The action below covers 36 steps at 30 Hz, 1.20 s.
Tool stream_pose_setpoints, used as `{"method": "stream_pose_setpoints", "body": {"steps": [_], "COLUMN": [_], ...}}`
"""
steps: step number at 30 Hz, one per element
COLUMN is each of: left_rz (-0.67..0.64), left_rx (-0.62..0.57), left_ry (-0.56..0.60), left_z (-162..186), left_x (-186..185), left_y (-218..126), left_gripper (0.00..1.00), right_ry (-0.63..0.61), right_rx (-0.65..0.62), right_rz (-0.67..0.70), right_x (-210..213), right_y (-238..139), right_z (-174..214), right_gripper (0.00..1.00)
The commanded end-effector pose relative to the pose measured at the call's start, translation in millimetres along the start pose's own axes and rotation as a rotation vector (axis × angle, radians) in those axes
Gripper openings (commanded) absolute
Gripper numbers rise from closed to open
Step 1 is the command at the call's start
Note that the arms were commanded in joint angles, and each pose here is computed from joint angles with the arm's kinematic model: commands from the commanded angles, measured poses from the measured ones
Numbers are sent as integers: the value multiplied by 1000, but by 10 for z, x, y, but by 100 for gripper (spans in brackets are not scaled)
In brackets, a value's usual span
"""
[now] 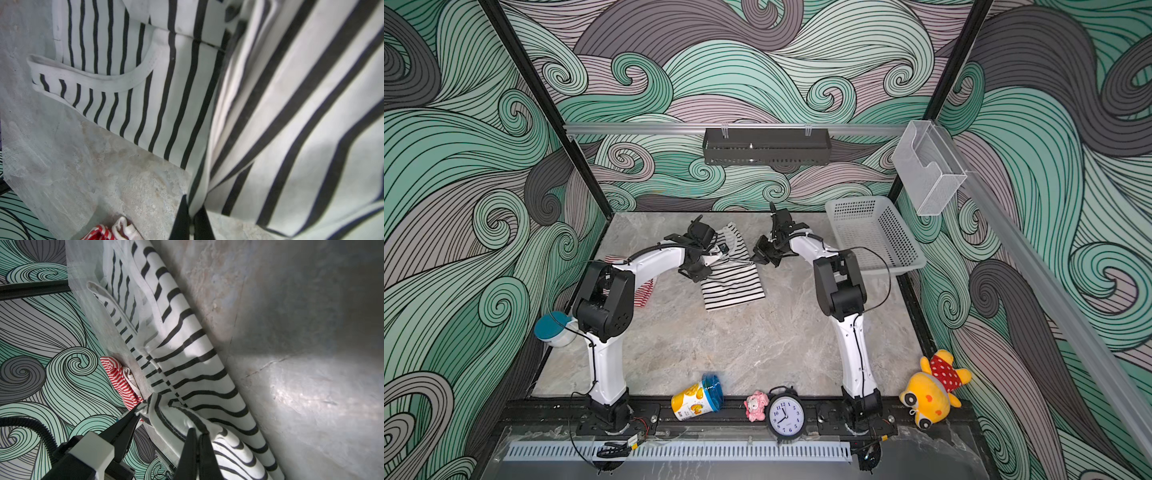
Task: Fold and stack the tank tops
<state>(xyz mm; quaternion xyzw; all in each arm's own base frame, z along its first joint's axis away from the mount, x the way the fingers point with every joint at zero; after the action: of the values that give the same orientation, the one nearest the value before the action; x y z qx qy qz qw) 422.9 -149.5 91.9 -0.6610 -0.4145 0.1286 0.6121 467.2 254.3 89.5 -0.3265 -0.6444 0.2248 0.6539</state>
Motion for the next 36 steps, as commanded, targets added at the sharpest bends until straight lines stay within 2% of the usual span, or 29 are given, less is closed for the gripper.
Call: {"method": "stream_pose_setpoints", "body": {"steps": [1,7,9,11,13,16,18,22,26,30,36], "left_rz": [-33,-68,-81,-90,-106,-132,-130,-53,87,193,255], "left_rx": [7,4,5,2,-17,-69,-103,-129,-121,-84,-19], "left_ry": [-33,-88,-101,-113,-138,-191,-214,-231,-221,-198,-220], "left_z": [-32,-59,-67,-78,-97,-134,-135,-52,33,25,5], "left_x": [116,210,242,258,298,390,421,316,68,-154,-299], "left_y": [-9,21,28,27,-14,-183,-324,-550,-610,-479,-168], "left_gripper": [2,7,13,21,30,34,34,34,27,16,14], "right_ry": [16,17,18,-1,-35,-93,-124,-134,-142,-118,-131], "right_rx": [1,-4,-9,-14,-37,-92,-138,-169,-135,-77,-53], "right_rz": [-14,-45,-67,-99,-140,-166,-168,-139,-92,-65,-36], "right_x": [3,40,68,129,227,369,419,411,347,255,246], "right_y": [6,83,104,110,61,-111,-231,-334,-235,12,167], "right_z": [-72,-176,-219,-256,-291,-287,-259,-63,106,157,293], "right_gripper": [0,0,2,10,23,39,44,42,26,11,7]}}
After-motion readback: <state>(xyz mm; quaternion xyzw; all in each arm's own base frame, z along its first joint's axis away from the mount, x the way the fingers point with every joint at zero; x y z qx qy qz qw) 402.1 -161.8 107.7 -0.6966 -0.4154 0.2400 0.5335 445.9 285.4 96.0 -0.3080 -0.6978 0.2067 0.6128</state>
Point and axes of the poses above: each gripper's point midway between its finger pads, its own y axis out along the fingers, its own x axis along the line the jaws close on, z = x × y, the point moved 4 cm from there along -y, back along the fingers, and after that the axes turned 11 degrees about -y, right-handed, at the moved point
